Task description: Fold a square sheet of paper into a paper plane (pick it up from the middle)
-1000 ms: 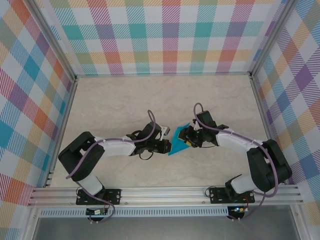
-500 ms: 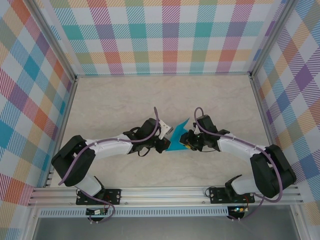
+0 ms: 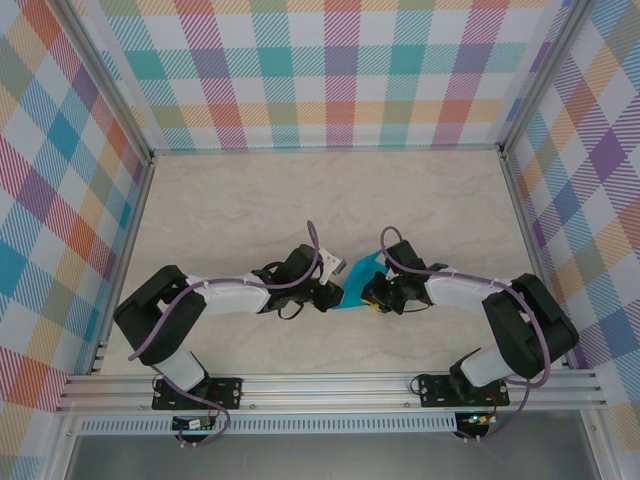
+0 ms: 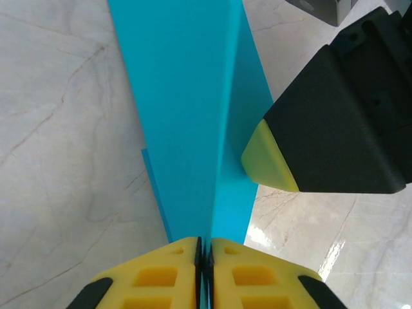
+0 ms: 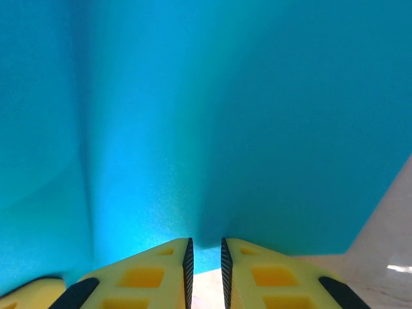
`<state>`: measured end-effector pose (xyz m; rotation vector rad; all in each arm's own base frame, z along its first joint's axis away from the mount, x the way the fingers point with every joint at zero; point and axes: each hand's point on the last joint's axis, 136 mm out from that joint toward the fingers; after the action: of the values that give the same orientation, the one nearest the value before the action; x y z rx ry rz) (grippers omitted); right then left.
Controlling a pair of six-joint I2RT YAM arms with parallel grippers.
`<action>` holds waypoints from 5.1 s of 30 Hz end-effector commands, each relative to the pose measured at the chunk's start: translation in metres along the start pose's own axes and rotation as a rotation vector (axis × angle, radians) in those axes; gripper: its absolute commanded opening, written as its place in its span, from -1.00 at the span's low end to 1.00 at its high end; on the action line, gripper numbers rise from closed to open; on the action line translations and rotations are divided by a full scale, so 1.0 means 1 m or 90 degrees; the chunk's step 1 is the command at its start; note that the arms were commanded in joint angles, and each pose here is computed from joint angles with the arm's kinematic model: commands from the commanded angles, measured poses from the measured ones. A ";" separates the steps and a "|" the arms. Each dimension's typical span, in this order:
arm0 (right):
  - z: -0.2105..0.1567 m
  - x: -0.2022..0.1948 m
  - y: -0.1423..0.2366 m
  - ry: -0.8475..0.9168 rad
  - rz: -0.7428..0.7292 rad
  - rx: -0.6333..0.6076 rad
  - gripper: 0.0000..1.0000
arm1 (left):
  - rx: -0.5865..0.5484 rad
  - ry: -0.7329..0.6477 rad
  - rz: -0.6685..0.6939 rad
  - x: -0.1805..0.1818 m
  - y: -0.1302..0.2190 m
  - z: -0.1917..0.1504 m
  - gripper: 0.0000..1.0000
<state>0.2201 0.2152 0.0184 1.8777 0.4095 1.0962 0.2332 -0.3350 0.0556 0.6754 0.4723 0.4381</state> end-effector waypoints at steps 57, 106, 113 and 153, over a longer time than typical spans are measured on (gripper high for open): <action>0.001 0.024 0.023 0.040 0.048 -0.035 -0.49 | -0.028 0.065 -0.075 -0.021 -0.022 0.004 -0.79; 0.035 0.029 0.023 0.025 0.039 -0.074 -0.26 | -0.028 0.331 -0.083 -0.001 -0.030 -0.004 -0.88; 0.035 0.016 0.015 0.010 0.012 -0.068 -0.36 | -0.037 0.345 -0.080 0.001 -0.029 -0.004 -0.88; 0.040 -0.010 -0.004 -0.054 -0.106 -0.046 -0.17 | -0.072 0.319 -0.161 -0.014 0.004 0.052 -0.49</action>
<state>0.2611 0.2055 0.0204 1.8127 0.4017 1.0293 0.2451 -0.3577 0.0848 0.4086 0.9941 0.4335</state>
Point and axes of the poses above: each hand's point on the last joint's axis, 136 mm out from that joint toward the fingers, its own y axis back along the fingers, its own x axis along the line the jaws close on, z = x × y, and after that the axes turned 14 degrees about -y, right-handed
